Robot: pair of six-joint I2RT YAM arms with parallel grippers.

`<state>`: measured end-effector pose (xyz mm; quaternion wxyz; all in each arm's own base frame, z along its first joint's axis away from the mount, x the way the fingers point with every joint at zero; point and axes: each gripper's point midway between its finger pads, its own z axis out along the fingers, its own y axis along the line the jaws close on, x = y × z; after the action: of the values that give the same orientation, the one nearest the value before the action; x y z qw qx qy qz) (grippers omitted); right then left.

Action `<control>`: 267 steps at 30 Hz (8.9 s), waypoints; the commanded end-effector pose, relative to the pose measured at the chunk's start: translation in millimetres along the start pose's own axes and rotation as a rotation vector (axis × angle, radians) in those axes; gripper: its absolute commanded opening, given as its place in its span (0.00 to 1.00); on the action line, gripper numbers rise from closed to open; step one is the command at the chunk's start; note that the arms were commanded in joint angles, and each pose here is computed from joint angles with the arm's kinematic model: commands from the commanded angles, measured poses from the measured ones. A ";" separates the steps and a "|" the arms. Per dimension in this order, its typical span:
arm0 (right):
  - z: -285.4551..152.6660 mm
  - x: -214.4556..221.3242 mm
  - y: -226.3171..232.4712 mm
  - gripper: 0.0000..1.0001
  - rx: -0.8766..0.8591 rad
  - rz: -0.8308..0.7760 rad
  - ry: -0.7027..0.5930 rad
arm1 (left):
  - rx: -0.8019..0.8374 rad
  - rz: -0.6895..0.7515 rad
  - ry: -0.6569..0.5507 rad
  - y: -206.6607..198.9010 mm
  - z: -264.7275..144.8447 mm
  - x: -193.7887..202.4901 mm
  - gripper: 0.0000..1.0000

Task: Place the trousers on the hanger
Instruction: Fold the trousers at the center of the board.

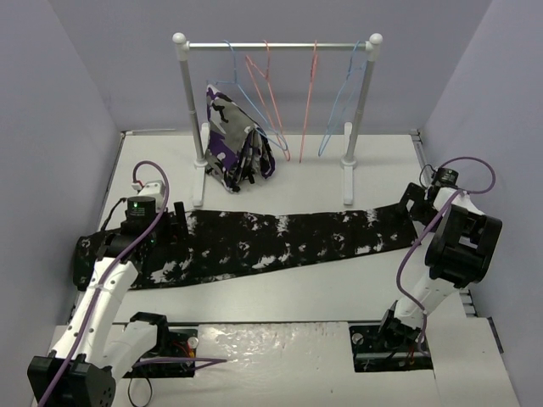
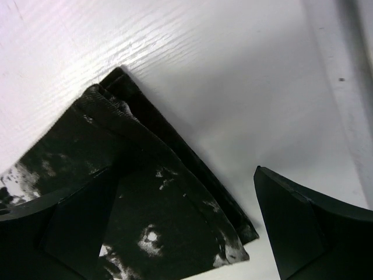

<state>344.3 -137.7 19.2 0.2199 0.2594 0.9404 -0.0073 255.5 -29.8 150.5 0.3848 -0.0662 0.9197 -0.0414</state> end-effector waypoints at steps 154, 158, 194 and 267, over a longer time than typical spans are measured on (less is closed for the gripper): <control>-291.6 294.6 541.0 0.08 -1.010 -0.561 -0.079 | -0.098 -0.180 -0.080 10.6 -95.1 -26.8 0.94; -270.8 306.7 547.1 0.12 -0.986 -0.564 -0.048 | -0.100 -0.185 -0.081 11.4 -97.6 -25.1 0.94; -194.9 121.3 290.2 0.69 -0.680 -0.311 -0.188 | 0.315 -0.466 -0.036 -113.6 38.7 -56.7 0.76; -27.1 82.9 238.4 0.15 -0.778 0.134 -0.145 | -0.094 -0.580 0.126 -18.6 74.0 77.8 0.48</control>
<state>378.8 133.6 23.7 0.3104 0.2206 0.8463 0.3724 258.4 -80.0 42.7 0.2711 -0.3009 0.9030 -0.1436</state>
